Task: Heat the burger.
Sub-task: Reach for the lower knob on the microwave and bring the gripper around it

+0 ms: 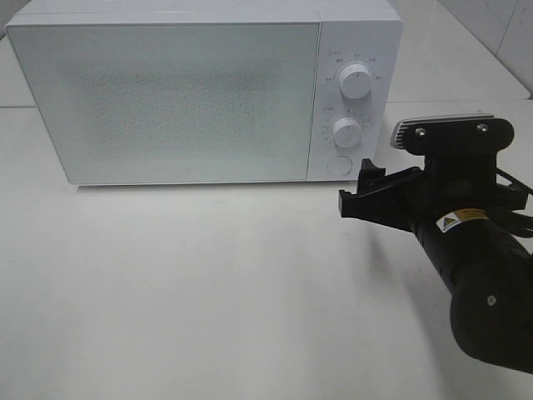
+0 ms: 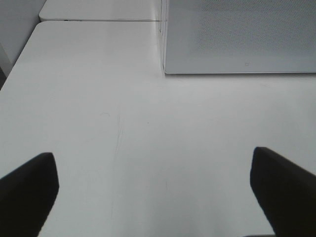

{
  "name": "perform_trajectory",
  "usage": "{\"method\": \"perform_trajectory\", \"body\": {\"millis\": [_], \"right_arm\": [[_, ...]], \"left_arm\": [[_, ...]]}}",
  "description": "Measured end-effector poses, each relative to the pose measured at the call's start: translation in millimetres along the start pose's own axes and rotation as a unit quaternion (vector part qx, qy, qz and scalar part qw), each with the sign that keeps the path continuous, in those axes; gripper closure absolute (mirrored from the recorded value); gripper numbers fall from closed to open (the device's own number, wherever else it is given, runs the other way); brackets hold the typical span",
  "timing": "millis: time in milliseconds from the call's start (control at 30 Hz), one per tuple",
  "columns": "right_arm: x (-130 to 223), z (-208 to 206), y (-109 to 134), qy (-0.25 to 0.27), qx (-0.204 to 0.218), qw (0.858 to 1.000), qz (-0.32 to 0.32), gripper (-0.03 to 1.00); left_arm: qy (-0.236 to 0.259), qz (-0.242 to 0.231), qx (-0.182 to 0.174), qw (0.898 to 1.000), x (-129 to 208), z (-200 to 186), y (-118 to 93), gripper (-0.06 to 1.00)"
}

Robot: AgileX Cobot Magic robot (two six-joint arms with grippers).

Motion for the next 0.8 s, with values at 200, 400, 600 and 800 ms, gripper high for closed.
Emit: {"method": "perform_trajectory", "body": {"millis": [200, 400, 600, 800], "right_arm": [[-5.7, 6.9, 11.6, -0.010, -0.005, 1.000, 0.010, 0.18], [-17.8, 13.5, 25.3, -0.028, -0.013, 0.999, 0.020, 0.19], [-12.8, 28.1, 31.9, -0.030, -0.013, 0.999, -0.001, 0.20], [-11.9, 37.0, 38.0, -0.033, -0.016, 0.999, -0.003, 0.20]], "left_arm": [[0.000, 0.000, 0.000, 1.000, 0.0, 0.0, 0.0, -0.03], [0.000, 0.000, 0.000, 1.000, 0.0, 0.0, 0.0, -0.03], [0.000, 0.000, 0.000, 1.000, 0.0, 0.0, 0.0, -0.03], [0.000, 0.000, 0.000, 1.000, 0.0, 0.0, 0.0, -0.03]]}}
Point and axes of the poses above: a point on each arm's last joint axis where the gripper is mounted, z pointing out along that axis toward the gripper, y along the wrist's bending axis when the last joint is at zero, x = y × z, the point moved 5 cm from there along z, pointing out along that axis toward the gripper, and after that the axes turned 9 degrees about z, right-handed, at the moved point
